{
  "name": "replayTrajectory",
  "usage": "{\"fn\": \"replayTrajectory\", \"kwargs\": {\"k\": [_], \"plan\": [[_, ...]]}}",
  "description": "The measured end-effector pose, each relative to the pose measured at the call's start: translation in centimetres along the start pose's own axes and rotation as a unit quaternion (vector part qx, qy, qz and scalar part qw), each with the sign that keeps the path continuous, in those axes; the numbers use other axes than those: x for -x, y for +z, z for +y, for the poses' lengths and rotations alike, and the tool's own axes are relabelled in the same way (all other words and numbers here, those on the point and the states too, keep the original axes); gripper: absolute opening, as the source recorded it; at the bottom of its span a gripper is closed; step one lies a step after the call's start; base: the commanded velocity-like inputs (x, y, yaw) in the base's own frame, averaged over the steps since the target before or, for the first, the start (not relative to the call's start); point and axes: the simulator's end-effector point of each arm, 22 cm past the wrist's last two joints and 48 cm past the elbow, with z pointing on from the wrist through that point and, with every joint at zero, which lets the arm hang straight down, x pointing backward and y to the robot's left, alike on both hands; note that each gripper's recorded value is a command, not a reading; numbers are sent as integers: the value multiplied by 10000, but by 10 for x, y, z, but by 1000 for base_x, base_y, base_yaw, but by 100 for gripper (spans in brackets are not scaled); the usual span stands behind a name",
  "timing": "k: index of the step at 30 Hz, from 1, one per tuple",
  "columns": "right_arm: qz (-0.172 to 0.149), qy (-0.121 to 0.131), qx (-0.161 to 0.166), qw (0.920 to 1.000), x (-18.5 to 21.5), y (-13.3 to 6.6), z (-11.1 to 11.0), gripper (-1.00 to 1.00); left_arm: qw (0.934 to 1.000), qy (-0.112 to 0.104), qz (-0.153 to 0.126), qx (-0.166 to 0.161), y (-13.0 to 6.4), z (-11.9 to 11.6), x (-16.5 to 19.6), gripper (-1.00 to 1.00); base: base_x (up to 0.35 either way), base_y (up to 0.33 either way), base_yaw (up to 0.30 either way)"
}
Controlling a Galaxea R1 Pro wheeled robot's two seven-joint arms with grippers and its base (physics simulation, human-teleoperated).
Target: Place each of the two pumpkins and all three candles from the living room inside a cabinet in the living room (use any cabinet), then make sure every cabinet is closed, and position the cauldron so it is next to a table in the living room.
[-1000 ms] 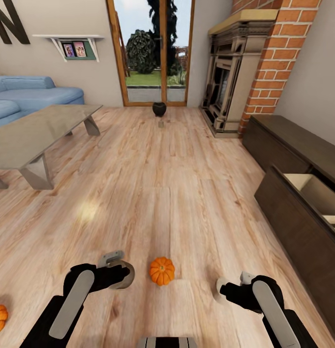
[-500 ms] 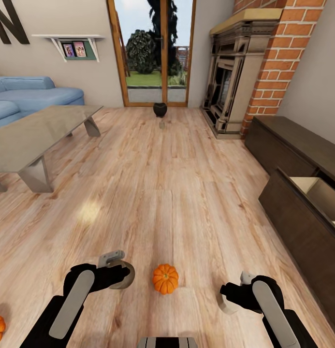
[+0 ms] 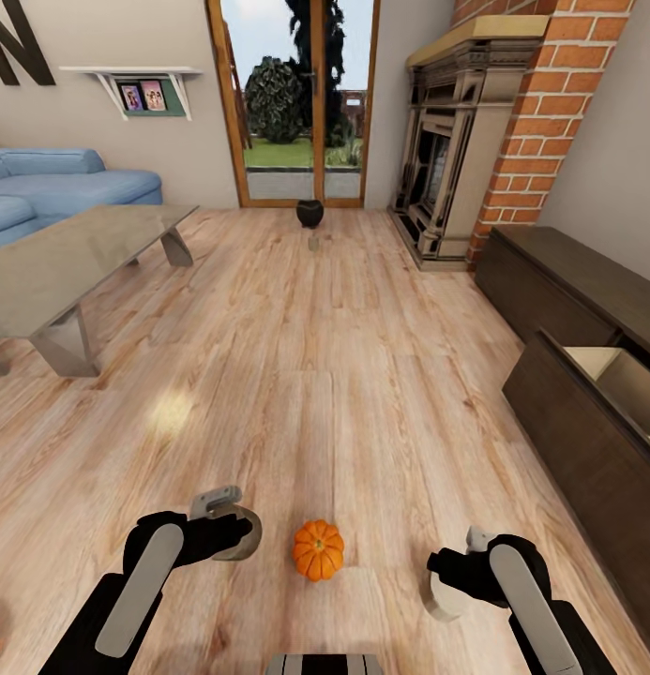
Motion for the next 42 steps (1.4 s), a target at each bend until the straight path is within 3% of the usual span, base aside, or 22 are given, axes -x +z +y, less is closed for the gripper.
{"fn": "replayTrajectory", "kwargs": {"k": [24,35,42], "plan": [[7,-2,-11,10000,0,1,-1,100,10000,-3,-10,-2,0,0,1,-100,53,-4,0],[232,17,-104,9997,-13,19,-6,100,9998,-40,189,63,17,7,-11,-100,0,0,0],[425,21,-207,9989,-24,33,-12,100,9998,-128,69,115,17,17,0,-100,0,0,0]]}}
